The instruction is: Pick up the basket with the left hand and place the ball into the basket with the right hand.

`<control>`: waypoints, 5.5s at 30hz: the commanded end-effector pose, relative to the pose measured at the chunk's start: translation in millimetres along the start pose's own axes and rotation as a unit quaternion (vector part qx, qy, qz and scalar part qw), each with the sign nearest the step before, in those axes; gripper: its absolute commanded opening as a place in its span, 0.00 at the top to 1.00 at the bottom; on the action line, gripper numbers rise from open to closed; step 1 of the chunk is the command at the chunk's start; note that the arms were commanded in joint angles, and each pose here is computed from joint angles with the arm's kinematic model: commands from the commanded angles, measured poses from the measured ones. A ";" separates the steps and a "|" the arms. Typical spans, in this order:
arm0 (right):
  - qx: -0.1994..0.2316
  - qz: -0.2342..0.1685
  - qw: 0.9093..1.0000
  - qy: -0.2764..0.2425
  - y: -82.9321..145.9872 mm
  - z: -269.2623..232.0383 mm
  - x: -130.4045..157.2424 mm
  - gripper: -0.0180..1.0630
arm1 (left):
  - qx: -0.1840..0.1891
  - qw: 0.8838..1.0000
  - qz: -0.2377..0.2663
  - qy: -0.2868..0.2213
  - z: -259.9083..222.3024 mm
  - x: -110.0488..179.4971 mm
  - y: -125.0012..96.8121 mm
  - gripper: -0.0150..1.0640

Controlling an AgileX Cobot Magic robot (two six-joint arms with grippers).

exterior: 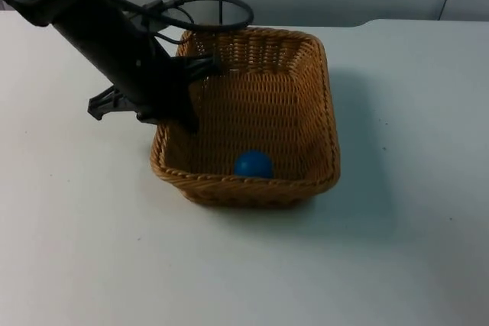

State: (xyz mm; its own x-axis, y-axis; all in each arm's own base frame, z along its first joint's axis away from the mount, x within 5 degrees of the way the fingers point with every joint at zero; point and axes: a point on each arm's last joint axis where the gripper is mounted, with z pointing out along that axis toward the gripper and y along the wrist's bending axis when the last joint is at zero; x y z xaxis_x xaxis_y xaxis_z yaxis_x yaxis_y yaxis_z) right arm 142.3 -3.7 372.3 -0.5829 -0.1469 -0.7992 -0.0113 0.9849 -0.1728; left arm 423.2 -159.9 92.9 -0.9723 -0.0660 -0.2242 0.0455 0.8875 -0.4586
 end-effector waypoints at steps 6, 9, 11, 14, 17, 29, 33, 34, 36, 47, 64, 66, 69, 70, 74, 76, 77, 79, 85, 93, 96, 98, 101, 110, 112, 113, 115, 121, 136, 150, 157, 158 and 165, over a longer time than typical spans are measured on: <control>0.003 -0.002 1.000 -0.003 -0.5 -0.7 0.4 0.01 | 0.004 1.000 -0.014 -0.011 -3.8 -4.2 3.2 0.99; 0.003 -0.002 1.000 -0.003 -0.5 -0.7 0.4 0.01 | 0.002 1.000 -0.016 -0.009 -5.2 -5.2 6.9 0.99; 0.003 -0.002 1.000 -0.003 -0.5 -0.7 0.4 0.01 | 0.002 1.000 -0.015 -0.007 -5.3 -4.8 7.0 0.99; 0.003 -0.002 1.000 -0.004 -0.5 -0.7 0.2 0.01 | -0.005 1.000 -0.013 -0.005 -4.9 -4.3 8.5 0.99; 0.003 -0.002 1.000 -0.006 -0.5 -0.7 -0.2 0.01 | -0.018 1.000 -0.013 -0.003 -4.6 -3.6 9.9 0.94; 0.003 -0.002 1.000 -0.010 -0.4 -0.7 -0.9 0.01 | -0.052 0.999 0.011 0.013 -10.7 -1.0 10.2 0.01; 0.003 -0.002 1.000 -0.013 -0.4 -0.7 -1.4 0.01 | -0.053 0.998 0.022 0.011 -20.0 -2.4 6.2 0.01; 0.003 -0.002 1.000 -0.016 -0.4 -0.7 -1.9 0.01 | -0.051 0.998 0.022 0.009 -24.3 -3.1 3.8 0.01; 0.003 -0.002 1.000 -0.020 -0.4 -0.8 -2.6 0.01 | -0.049 0.999 0.022 0.005 -29.1 -4.0 1.2 0.01; -0.006 0.005 0.999 -0.040 1.2 -1.0 -6.4 0.01 | -0.059 0.998 0.015 -0.026 -106.4 -6.2 -29.5 0.01; -0.019 0.018 0.998 -0.058 3.3 -1.4 -9.6 0.01 | -0.188 0.972 0.090 -0.105 -219.6 7.0 -42.9 0.01; -0.019 0.018 0.998 -0.058 3.4 -1.4 -9.6 0.01 | -0.174 0.973 0.091 -0.119 -229.8 9.5 -49.0 0.01; -0.020 0.019 0.998 -0.058 3.6 -1.4 -9.6 0.01 | -0.176 0.972 0.101 -0.121 -241.4 14.2 -51.9 0.01; -0.022 0.021 0.998 -0.058 3.9 -1.4 -9.7 0.01 | -0.181 0.969 0.115 -0.119 -249.2 18.0 -53.3 0.01; -0.024 0.022 0.998 -0.058 4.3 -1.4 -9.7 0.01 | -0.183 0.960 0.163 -0.137 -280.4 30.9 -61.4 0.01; -0.024 0.022 0.998 -0.058 4.3 -1.4 -9.7 0.01 | -0.185 0.949 0.178 -0.185 -308.5 39.0 -68.0 0.01; -0.024 0.022 0.998 -0.058 4.3 -1.4 -9.7 0.01 | -0.187 0.942 0.185 -0.209 -324.4 45.1 -71.0 0.01; -0.024 0.022 0.998 -0.058 4.3 -1.4 -9.7 0.01 | -0.184 0.934 0.190 -0.238 -345.5 55.7 -75.5 0.01; -0.025 0.023 0.998 -0.058 4.4 -1.4 -9.7 0.01 | -0.172 0.913 0.204 -0.310 -399.0 90.7 -84.8 0.01; -0.037 0.035 0.997 -0.057 6.4 -1.5 -9.7 0.01 | -0.190 0.903 0.215 -0.318 -398.9 132.1 -65.5 0.01; -0.038 0.036 0.997 -0.055 6.6 -1.5 -9.3 0.01 | -0.177 0.914 0.198 -0.306 -380.6 164.3 -47.8 0.01; -0.038 0.036 0.997 -0.055 6.6 -1.5 -9.2 0.01 | -0.177 0.919 0.188 -0.299 -374.1 175.1 -40.9 0.01; -0.038 0.035 0.997 -0.052 6.6 -1.4 -8.8 0.01 | -0.171 0.922 0.172 -0.303 -366.6 212.7 -23.5 0.01; -0.045 0.037 0.997 -0.045 7.9 -1.4 -7.6 0.01 | -0.148 0.877 0.184 -0.419 -386.6 286.8 -1.9 0.01; -0.065 0.029 0.997 -0.037 11.4 -3.8 -5.2 0.01 | -0.149 0.869 0.193 -0.430 -390.7 294.8 -0.4 0.01; -0.065 0.029 0.997 -0.037 11.4 -3.8 -5.2 0.01 | -0.149 0.869 0.193 -0.430 -390.7 294.8 -0.4 0.01; -0.091 0.025 0.994 -0.046 16.1 -11.3 -1.5 0.01 | -0.161 0.872 0.203 -0.415 -389.6 298.4 1.8 0.01; -0.110 0.011 0.991 -0.070 19.1 -43.0 34.1 0.01 | -0.155 0.887 0.260 -0.350 -372.8 305.0 2.6 0.01; -0.103 0.012 0.982 -0.157 20.7 -95.1 137.3 0.01 | -0.069 0.860 0.285 -0.417 -353.8 363.3 18.1 0.01; -0.115 0.012 0.986 -0.117 24.7 -86.4 150.6 0.01 | -0.075 0.882 0.270 -0.380 -337.7 368.1 27.3 0.01; -0.129 0.015 0.986 -0.104 28.1 -81.5 153.8 0.01 | -0.083 0.893 0.261 -0.358 -330.4 368.4 31.6 0.01; -0.129 0.015 0.986 -0.104 28.1 -81.5 153.8 0.01 | -0.083 0.893 0.261 -0.358 -330.4 368.4 31.6 0.01; -0.118 0.023 0.990 -0.077 27.9 -70.9 160.7 0.01 | -0.085 0.893 0.255 -0.360 -330.6 368.1 32.3 0.01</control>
State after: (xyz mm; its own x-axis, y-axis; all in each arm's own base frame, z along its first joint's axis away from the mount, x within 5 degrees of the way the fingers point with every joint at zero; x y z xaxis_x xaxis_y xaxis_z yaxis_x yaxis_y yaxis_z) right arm -10.0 7.3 282.7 -0.4506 -0.0948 -0.8877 -0.1903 0.9817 -0.0083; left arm -8.6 -5.0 280.5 -0.4335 0.1525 -0.8882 0.3446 0.9387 -0.0071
